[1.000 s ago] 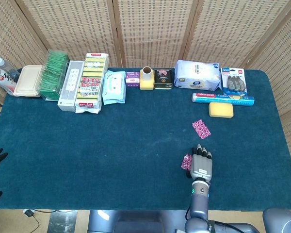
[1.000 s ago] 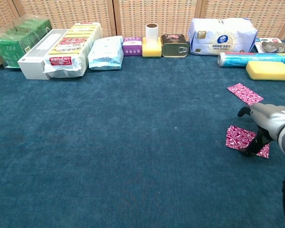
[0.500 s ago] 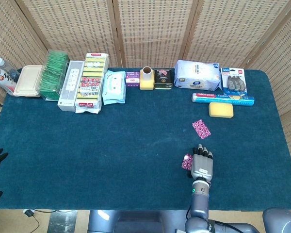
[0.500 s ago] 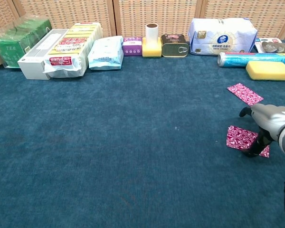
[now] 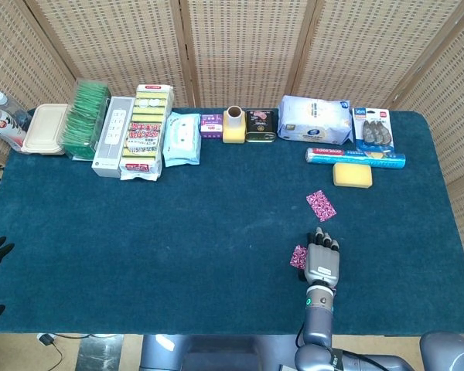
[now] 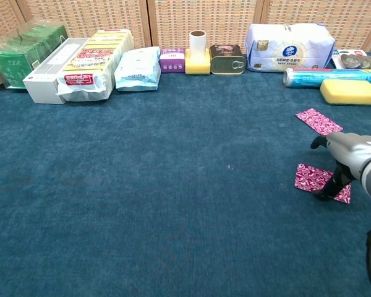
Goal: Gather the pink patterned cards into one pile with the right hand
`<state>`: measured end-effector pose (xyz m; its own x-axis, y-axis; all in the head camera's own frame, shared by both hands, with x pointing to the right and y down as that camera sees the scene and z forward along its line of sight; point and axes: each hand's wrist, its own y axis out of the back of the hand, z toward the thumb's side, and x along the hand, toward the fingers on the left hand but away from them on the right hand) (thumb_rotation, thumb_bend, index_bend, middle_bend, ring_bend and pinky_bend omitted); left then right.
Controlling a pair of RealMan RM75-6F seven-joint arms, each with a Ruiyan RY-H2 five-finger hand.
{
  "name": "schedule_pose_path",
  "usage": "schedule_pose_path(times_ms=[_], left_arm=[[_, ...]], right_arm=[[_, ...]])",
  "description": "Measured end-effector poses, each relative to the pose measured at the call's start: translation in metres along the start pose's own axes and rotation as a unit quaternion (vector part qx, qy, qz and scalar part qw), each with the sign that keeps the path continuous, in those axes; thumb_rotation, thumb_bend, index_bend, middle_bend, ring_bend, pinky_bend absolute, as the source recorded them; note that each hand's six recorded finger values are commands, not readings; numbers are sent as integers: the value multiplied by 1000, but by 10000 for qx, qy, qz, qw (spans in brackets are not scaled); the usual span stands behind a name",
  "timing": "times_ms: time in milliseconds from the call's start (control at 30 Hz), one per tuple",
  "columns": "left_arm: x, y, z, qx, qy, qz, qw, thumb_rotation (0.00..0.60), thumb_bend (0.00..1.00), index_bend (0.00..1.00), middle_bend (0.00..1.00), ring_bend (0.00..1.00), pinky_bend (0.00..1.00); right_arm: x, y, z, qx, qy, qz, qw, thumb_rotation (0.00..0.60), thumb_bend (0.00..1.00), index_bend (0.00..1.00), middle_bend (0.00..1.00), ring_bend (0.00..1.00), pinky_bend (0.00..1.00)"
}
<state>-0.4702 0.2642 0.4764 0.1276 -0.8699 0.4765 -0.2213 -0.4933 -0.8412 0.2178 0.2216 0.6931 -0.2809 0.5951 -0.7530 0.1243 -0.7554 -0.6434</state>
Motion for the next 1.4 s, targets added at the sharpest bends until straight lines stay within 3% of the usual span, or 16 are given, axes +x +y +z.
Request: schedule_pose_path(times_ms=[200, 433, 700, 1200, 1400], left_arm=[[0, 0, 0, -5, -2, 5, 10000, 600, 75, 0, 0, 0, 39], [-1, 2, -1, -31, -5, 20, 10000, 600, 74, 0, 0, 0, 39], [-2, 2, -1, -52, 7, 38, 10000, 600, 75, 0, 0, 0, 40], [4, 4, -8, -143, 125, -19, 9998, 600, 75, 0, 0, 0, 39], [4, 5, -9, -183, 125, -17, 9998, 600, 75, 0, 0, 0, 40]], right_arm=[[4, 4, 5, -209, 174, 4, 9996, 589, 357, 106, 17, 0, 86], [0, 37, 14, -798, 461, -492, 9945, 592, 357, 124, 15, 0, 86], [-29, 64, 15, -1024, 153, -531, 9932, 593, 357, 157, 8, 0, 87], [-78, 71, 32, -876, -353, -663, 9933, 592, 357, 222, 3, 0, 88], [-95, 76, 29, -785, -833, -740, 9907, 592, 345, 223, 0, 0, 83]])
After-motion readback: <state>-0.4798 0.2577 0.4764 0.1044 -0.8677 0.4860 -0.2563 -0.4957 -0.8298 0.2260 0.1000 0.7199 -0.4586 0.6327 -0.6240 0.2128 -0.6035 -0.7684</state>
